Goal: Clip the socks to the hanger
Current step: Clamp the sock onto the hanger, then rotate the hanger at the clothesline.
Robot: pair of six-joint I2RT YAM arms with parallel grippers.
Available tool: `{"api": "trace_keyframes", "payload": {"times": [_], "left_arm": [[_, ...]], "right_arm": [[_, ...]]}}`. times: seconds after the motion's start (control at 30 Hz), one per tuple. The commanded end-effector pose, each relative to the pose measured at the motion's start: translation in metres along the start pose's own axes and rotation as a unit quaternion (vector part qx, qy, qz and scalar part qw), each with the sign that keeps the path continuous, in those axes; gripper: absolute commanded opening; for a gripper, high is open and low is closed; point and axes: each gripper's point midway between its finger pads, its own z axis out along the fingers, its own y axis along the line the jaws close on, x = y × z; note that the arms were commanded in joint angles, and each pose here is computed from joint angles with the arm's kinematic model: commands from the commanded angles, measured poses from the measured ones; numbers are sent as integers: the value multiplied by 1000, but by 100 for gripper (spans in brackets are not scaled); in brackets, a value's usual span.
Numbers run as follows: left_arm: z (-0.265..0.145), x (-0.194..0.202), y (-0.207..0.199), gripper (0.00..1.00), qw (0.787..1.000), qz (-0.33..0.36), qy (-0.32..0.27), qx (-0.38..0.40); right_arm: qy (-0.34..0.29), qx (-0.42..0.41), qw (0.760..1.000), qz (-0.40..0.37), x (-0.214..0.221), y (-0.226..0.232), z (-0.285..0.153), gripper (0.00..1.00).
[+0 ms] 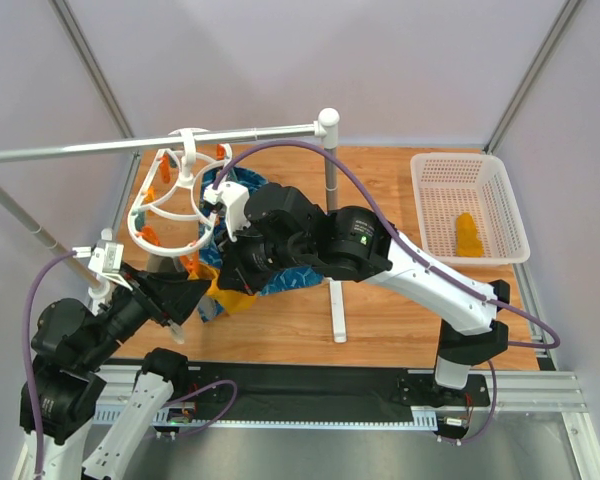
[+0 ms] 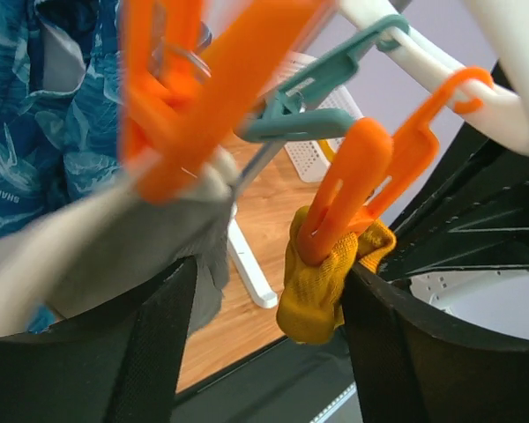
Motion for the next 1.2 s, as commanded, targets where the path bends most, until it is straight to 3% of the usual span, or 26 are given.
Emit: {"api": "trace_keyframes", "payload": {"times": [0.0,0.1,0.3,0.33,0.37,0.43,0.47,0.63,0.77,0.9,1.17], "left_arm": [[-12,3,7,73,1000,2,2,-28],[-21,-1,12,76,999,-3,-16,-52],[-34,-7,31,74,992,-20,-48,-114],[-34,-7,34,74,991,-25,-52,-123],[-34,-6,36,74,990,-28,-52,-127],[-33,-5,39,73,989,-36,-54,-130],[-32,-4,40,73,989,-38,-52,-133],[-29,0,42,73,989,-46,-46,-135],[-31,0,44,73,988,-45,-46,-140],[-32,0,44,73,988,-44,-48,-141],[-37,-1,41,73,988,-39,-48,-140]], "right_arm": [[-33,-15,999,-7,-18,5,-6,10],[-24,0,1000,-3,-11,-3,-1,31],[-53,45,997,-22,-10,-22,-14,50],[-51,75,995,-29,-1,-38,-7,50],[-108,71,991,-47,-23,-34,-25,50],[-130,115,982,-68,-17,-58,-22,50],[-181,107,975,-75,-35,-53,-34,50],[-254,96,953,-131,-53,-53,-39,55],[-301,85,938,-148,-75,-55,-49,51],[-303,47,941,-145,-82,-54,-39,36],[-289,-29,939,-185,-76,-31,-16,42]]}}
